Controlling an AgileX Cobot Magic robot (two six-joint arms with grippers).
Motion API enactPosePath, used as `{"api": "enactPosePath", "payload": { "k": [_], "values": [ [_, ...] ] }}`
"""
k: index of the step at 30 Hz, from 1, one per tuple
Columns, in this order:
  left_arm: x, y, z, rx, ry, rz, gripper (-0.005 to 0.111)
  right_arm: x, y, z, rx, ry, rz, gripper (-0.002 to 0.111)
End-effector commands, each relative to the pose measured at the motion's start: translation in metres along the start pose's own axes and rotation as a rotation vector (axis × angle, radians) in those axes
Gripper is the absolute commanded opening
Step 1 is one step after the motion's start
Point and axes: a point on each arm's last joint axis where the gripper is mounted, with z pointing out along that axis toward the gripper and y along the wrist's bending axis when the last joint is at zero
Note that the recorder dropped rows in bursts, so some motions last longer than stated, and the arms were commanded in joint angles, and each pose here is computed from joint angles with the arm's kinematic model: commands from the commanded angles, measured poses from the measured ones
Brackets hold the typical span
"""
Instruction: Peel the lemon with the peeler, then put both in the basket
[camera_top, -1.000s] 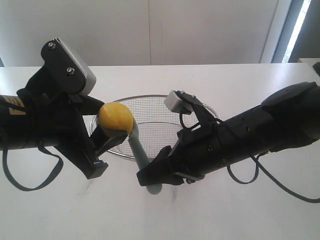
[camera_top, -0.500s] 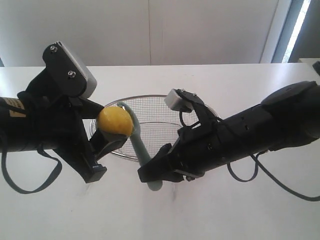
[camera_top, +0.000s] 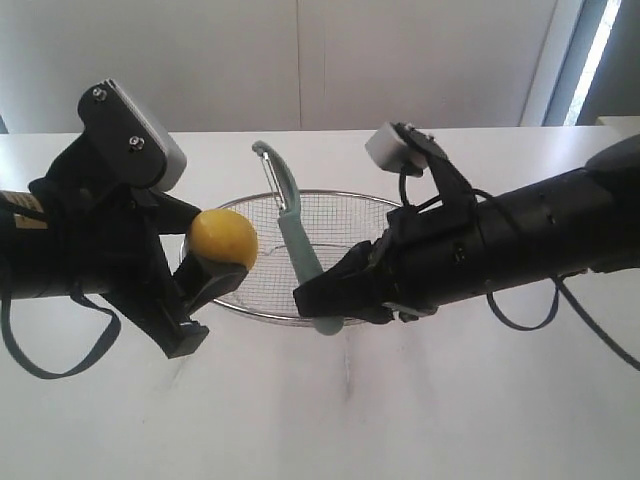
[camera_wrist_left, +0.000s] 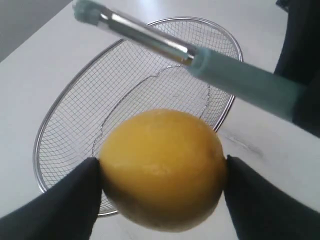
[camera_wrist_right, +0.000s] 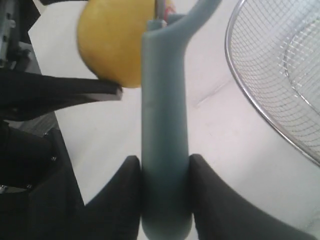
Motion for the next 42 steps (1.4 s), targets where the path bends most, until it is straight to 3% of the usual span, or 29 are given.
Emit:
{"api": "enactPosePath", "payload": {
  "k": [1, 7, 13, 18, 30, 42],
  "values": [
    [0.0, 0.001, -0.002, -0.002, -0.006, -0.026, 0.0, -0.007, 0.019, -0.022, 0.019, -0.044, -0.092, 0.0],
    [0.0, 0.001, -0.002, -0.002, -0.006, -0.026, 0.0, -0.01, 0.029, -0.047, 0.207, -0.093, -0.152, 0.0],
    [0.0, 0.001, -0.002, -0.002, -0.006, -0.026, 0.0, -0.009, 0.02, -0.065, 0.45, -0.096, -0.13, 0.0],
    [0.0, 0.001, -0.002, -0.002, -0.006, -0.026, 0.0, -0.006, 0.008, -0.064, 0.536, -0.072, -0.095, 0.0],
    [0.0, 0.001, -0.002, -0.002, -0.006, -0.026, 0.0, 0.01, -0.031, -0.019, 0.482, 0.12, 0.047, 0.0],
    [0.0, 0.001, -0.002, -0.005, -0.01, -0.026, 0.0, 0.019, -0.011, 0.03, 0.219, 0.185, 0.02, 0.0]
  ]
}}
